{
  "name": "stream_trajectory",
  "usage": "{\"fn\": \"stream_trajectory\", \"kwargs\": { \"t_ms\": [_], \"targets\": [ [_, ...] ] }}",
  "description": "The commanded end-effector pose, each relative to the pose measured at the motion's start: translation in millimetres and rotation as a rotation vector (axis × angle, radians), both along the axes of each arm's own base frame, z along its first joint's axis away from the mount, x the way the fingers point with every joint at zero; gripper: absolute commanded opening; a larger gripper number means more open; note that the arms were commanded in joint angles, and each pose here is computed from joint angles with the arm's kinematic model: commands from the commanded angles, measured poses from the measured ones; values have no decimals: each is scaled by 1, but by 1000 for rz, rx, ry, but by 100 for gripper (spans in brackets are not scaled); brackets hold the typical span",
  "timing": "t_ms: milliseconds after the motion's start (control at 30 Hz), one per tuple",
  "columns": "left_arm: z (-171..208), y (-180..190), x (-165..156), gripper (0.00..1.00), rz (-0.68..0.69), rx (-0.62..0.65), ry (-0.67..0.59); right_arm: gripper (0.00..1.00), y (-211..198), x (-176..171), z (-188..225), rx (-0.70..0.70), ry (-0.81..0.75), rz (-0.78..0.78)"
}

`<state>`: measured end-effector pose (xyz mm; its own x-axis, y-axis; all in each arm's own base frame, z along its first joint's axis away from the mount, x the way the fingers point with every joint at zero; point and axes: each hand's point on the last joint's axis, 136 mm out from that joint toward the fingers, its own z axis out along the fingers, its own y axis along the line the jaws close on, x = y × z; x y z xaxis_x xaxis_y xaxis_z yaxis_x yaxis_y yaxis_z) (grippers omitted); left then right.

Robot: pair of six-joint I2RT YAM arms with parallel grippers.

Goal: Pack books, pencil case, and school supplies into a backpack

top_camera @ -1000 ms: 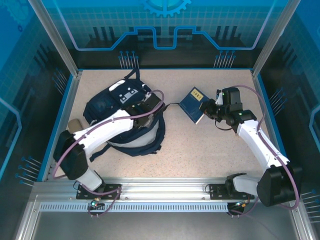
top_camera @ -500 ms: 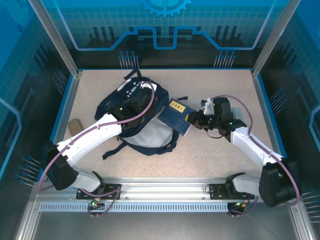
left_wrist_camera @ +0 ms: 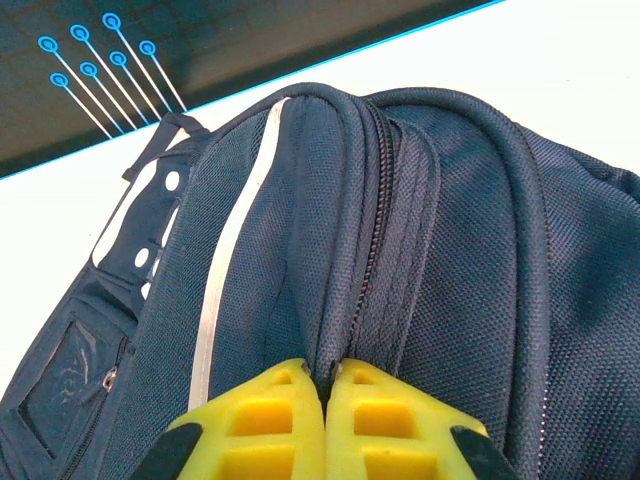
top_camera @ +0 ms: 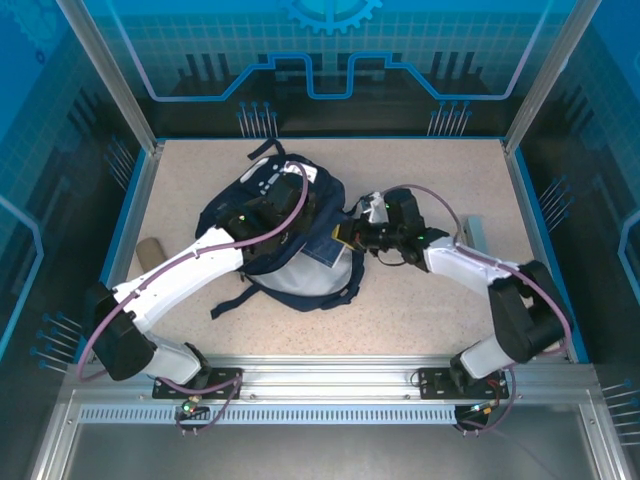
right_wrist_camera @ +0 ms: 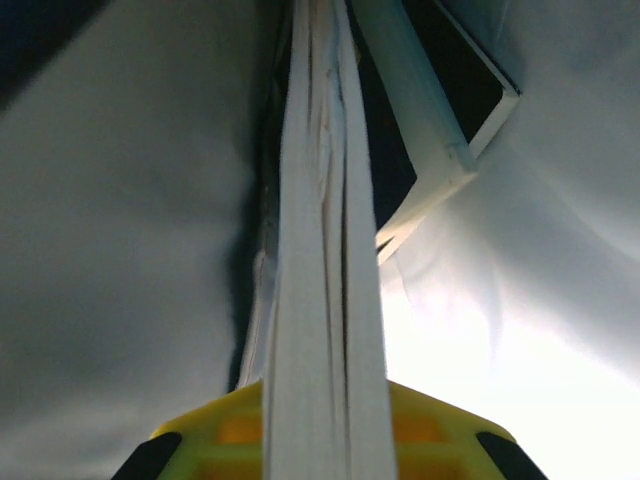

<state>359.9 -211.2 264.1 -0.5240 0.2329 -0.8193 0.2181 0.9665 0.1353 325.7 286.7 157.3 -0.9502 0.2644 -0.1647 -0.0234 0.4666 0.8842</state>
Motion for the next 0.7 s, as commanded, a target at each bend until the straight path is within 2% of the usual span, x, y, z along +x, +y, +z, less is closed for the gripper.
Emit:
{"fn": "stream_trajectory", "kwargs": {
  "t_ms": [0, 233, 433, 500, 600, 667],
  "targets": [
    [84, -14, 10, 0, -3, -215, -201, 0, 22, 29, 15, 48, -44, -23],
    [84, -21, 13, 0, -11, -238, -192, 0, 38, 62, -21, -32, 12, -129],
    [81, -23, 16, 0, 1, -249, -171, 3, 60, 76, -58, -46, 110, -187],
    [81, -24, 15, 0, 2, -254, -168, 9, 68, 82, -55, -19, 100, -181],
    [81, -23, 15, 0, 6, -257, -163, 29, 84, 81, -50, 8, 105, -91],
    [81, -23, 15, 0, 10, -253, -159, 37, 92, 75, -49, 31, 121, -32]
  ]
}}
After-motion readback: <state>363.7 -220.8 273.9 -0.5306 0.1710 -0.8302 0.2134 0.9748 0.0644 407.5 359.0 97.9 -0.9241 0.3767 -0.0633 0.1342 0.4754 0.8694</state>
